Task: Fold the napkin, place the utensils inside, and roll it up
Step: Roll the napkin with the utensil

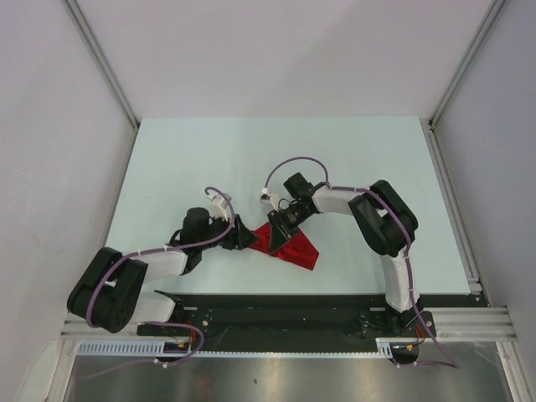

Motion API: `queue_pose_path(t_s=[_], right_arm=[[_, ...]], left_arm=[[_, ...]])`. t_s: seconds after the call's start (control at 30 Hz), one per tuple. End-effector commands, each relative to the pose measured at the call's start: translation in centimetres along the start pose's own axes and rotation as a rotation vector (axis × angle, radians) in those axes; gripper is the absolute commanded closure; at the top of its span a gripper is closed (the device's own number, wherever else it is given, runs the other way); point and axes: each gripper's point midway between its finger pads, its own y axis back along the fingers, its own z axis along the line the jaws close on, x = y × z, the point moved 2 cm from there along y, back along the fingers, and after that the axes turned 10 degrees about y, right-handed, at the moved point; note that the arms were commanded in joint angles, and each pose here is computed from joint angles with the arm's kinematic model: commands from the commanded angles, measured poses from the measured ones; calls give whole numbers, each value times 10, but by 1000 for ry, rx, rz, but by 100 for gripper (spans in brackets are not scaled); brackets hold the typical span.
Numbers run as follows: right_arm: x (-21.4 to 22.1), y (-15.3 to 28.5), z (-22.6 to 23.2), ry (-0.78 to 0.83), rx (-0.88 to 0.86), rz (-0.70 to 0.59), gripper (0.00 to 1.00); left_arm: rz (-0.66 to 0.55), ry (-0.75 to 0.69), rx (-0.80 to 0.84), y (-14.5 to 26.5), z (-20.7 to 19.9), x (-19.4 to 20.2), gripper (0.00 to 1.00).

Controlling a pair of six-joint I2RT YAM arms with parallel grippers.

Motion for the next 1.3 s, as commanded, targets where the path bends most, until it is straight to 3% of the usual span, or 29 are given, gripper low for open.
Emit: queue_pose_path(t_s=[0.0, 0.17, 0.33, 0.37, 0.5, 0.77, 0.9, 1.0, 1.27], right_arm=[[-8, -5, 1, 4, -72, -18, 83], [-10, -4, -1, -6, -107, -32, 83], [-14, 0, -8, -11, -105, -48, 76], [-16, 4, -10, -11, -93, -54, 69], [-33, 24, -4, 38, -4, -79, 51], [-60, 73, 5, 217, 454, -215, 35], [-50, 80, 6, 374, 782, -213, 30], [-39, 68, 18, 495, 924, -181, 29], [-24, 30, 21, 674, 1063, -97, 30]], left_arm=[[-9, -24, 53, -8, -9, -5, 34], [14, -17, 67, -14, -10, -2, 38], [18, -13, 77, -16, -12, -1, 67], [24, -2, 54, -17, -8, 1, 78], [28, 17, 7, -20, -3, -3, 99], [98, 100, -74, -29, 7, 1, 100], [126, 132, -91, -35, 9, 0, 100], [139, 139, -100, -38, 9, -1, 100], [158, 149, -112, -41, 11, -2, 100]])
